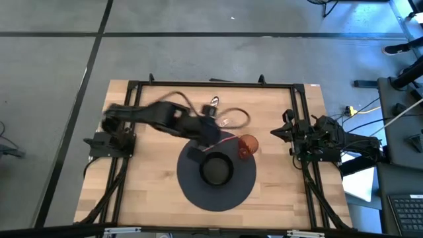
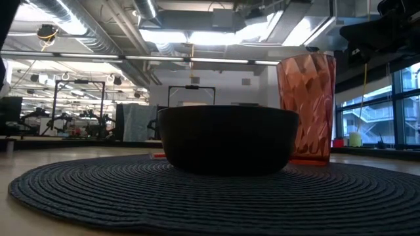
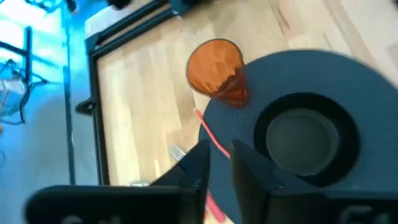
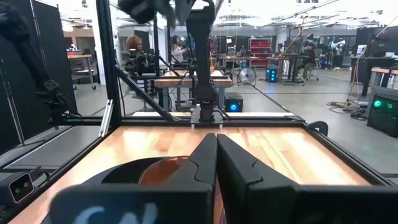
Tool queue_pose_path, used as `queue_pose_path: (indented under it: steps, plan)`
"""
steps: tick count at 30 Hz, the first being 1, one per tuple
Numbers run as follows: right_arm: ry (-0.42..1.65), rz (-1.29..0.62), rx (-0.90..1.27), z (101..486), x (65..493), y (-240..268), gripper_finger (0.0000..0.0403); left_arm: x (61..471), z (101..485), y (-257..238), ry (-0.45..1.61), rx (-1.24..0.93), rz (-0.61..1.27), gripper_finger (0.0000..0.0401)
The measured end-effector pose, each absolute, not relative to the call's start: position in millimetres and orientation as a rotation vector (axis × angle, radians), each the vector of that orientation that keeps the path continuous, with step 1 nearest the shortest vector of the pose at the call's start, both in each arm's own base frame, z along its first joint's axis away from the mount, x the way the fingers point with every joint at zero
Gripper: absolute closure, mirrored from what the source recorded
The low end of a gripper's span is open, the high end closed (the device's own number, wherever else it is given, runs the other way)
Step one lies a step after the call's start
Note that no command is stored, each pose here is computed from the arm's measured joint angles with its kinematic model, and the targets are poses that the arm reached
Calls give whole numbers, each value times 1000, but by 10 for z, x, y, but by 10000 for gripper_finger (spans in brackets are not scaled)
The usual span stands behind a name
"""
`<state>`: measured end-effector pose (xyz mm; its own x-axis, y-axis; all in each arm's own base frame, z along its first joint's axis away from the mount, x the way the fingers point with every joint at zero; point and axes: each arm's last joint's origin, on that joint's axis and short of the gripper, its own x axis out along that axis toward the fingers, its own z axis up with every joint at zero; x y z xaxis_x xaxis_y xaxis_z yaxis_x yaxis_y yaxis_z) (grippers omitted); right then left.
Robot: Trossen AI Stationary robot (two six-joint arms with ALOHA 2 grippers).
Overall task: Pick & Place Utensil
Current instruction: Put the orange drinking straw into the orange cup
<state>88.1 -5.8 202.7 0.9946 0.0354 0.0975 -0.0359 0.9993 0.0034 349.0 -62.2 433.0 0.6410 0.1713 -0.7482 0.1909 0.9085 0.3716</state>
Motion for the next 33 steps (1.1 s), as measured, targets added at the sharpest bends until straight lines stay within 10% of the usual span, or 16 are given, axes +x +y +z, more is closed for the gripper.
queue_pose_path:
  steps: [10,33]
  plan:
    - [-110,36,0,2039,880,-58,391,2510,4372,-357,557,284,105,400]
    - [-107,-47,-42,2036,880,-81,391,917,2915,299,-26,-160,601,399]
